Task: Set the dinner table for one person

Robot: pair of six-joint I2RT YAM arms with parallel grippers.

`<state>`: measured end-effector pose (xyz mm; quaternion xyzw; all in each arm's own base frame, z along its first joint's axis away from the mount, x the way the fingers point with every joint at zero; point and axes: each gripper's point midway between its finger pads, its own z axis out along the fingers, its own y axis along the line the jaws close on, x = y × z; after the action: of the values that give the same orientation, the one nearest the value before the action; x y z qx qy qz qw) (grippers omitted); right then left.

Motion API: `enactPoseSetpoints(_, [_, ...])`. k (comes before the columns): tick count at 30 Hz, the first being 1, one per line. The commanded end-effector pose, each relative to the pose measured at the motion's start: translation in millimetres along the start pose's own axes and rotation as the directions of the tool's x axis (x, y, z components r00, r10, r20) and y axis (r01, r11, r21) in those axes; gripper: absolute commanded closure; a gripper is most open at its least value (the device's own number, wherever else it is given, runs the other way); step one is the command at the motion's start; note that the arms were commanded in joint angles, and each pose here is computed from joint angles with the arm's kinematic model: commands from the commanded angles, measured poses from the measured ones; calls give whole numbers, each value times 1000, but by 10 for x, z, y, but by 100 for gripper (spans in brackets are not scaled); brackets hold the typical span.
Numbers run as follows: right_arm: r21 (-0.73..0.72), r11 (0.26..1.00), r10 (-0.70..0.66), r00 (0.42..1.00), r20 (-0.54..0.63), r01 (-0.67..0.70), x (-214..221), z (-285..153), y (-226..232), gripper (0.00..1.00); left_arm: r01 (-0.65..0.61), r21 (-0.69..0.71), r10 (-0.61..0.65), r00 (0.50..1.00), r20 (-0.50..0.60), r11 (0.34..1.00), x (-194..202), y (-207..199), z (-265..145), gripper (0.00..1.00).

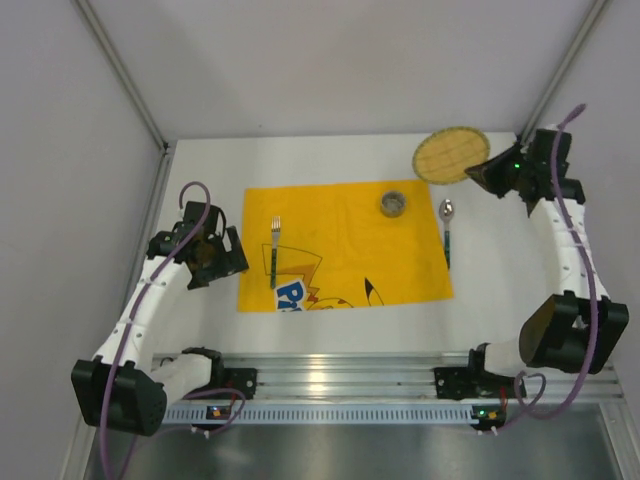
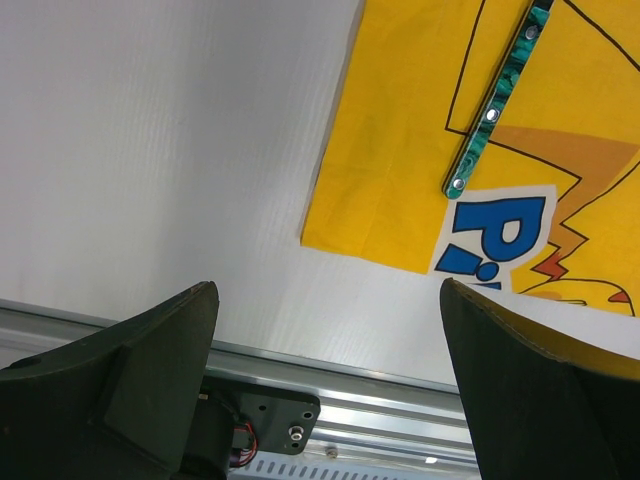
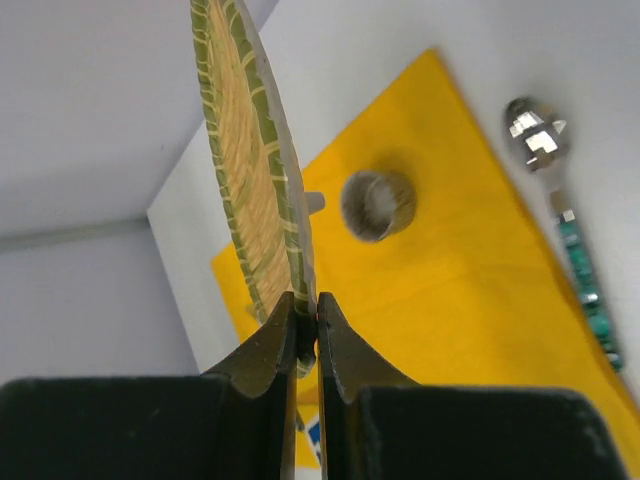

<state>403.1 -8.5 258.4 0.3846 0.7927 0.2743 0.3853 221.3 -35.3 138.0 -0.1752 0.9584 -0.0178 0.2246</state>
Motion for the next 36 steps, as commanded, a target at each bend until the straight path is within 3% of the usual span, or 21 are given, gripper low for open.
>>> enactPoseSetpoints(1, [-167,981,-134,965,-227,97,970,-139,579,100,10,8,-10,999,42,1000,-58,-13,-29,3])
enactPoseSetpoints(4, [-283,952,-210,924,-318,119,1701,-134,874,100,12,11,-13,999,51,1000,-68,-14,-48,3])
enactPoseSetpoints(5, [-254,961,-196,912,-362,105,1900,-26,778,100,13,10,-13,998,53,1000,-70,-13,-51,3])
enactPoseSetpoints(13, [-307,929,-349,764,-542,207,3005,269,975,100,10,10,-10,998,58,1000,-66,-17,-68,3])
enactPoseSetpoints(24, [-200,939,-341,710,-616,279,3450,885,498,100,0,20,-2,998,69,1000,-65,-41,-95,3])
enactPoseSetpoints(30, [-164,922,-370,669,-644,351,3580,937,186,100,-3,18,1,998,69,1000,-61,-41,-96,2])
enactPoseSetpoints(33, [-105,899,-387,657,-647,425,3521,910,-56,73,-2,21,0,997,75,1000,-69,-46,-102,2])
enactPoseSetpoints(34, [-81,887,-395,655,-644,455,3480,886,-155,57,-2,19,0,997,73,1000,-61,-44,-99,2])
enactPoseSetpoints(36, [-68,878,-403,655,-640,474,3437,859,-216,50,-2,19,0,997,74,1000,-65,-46,-102,3])
